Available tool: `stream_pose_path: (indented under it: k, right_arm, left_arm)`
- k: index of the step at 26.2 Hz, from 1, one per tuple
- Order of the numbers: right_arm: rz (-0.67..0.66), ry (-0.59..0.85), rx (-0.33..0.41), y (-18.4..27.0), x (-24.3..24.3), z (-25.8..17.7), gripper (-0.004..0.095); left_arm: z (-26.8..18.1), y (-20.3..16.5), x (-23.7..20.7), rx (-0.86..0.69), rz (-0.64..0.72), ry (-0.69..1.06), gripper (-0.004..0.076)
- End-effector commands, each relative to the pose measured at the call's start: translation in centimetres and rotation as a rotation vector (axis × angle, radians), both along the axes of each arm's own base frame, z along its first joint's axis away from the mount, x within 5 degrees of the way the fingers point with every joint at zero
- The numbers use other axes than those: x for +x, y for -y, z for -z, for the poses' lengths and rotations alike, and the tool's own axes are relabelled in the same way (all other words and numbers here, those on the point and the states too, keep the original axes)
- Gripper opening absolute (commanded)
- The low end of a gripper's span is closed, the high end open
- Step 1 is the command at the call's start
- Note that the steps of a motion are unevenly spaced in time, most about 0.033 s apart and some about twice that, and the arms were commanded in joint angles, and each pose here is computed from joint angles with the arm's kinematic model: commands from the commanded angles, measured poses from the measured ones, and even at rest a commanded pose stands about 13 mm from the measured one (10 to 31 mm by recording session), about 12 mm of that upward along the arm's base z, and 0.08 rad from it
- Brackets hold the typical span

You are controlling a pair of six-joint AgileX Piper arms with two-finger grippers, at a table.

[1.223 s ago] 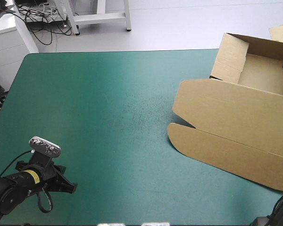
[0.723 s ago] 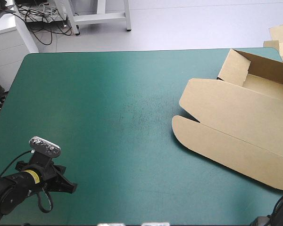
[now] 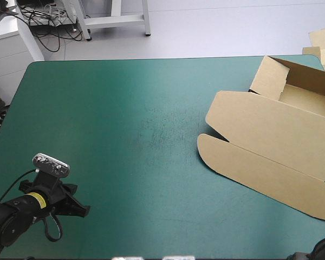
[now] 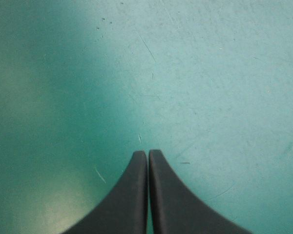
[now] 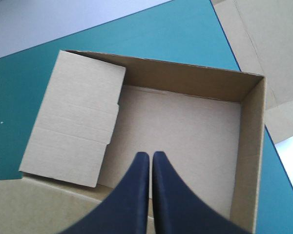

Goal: Fold the box

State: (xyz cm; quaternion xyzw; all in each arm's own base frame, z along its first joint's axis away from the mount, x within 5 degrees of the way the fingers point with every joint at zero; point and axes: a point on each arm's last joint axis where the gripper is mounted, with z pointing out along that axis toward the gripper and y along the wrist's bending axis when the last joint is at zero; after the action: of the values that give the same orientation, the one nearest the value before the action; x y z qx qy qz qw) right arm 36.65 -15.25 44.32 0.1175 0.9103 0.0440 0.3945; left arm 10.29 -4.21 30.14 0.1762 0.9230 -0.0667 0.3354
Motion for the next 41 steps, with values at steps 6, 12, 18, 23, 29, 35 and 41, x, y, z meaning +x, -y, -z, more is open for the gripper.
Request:
stream_pose_path:
  k: [6, 12, 18, 23, 29, 35, 41]
  right_arm:
    - [-0.219, 0.001, -0.037, -7.5, -4.2, -1.8, -0.001]
    - [-0.375, -0.049, -0.061, -12.2, -8.3, 0.1, -0.0009]
    - [-0.438, -0.043, -0.062, -15.2, -13.5, 2.4, -0.0009]
    - [-0.47, -0.029, -0.063, -16.4, -18.3, 4.9, -0.0009]
    - [-0.518, -0.013, -0.11, -17.3, -26.3, 10.6, -0.002]
    - [-0.513, 0.029, -0.138, -17.4, -28.5, 13.2, -0.002]
    - [-0.505, 0.009, -0.123, -17.5, -29.3, 15.8, -0.002]
  left_arm:
    - [-1.3, -0.1, 0.5, 0.005, -0.004, 0.102, -0.001]
    - [-1.4, -0.1, 0.6, 0.005, -0.004, 0.121, -0.001]
    - [-1.3, -0.1, 0.6, 0.008, 0.005, 0.117, -0.001]
    - [-1.1, -0.2, 0.3, 0.002, 0.005, 0.126, -0.001]
    - [1.3, -0.7, -1.4, -0.015, 0.007, 0.109, -0.001]
    - [2.4, -0.8, -2.2, -0.042, 0.016, 0.105, -0.001]
    - [2.7, -0.9, -2.4, -0.044, 0.016, 0.112, -0.001]
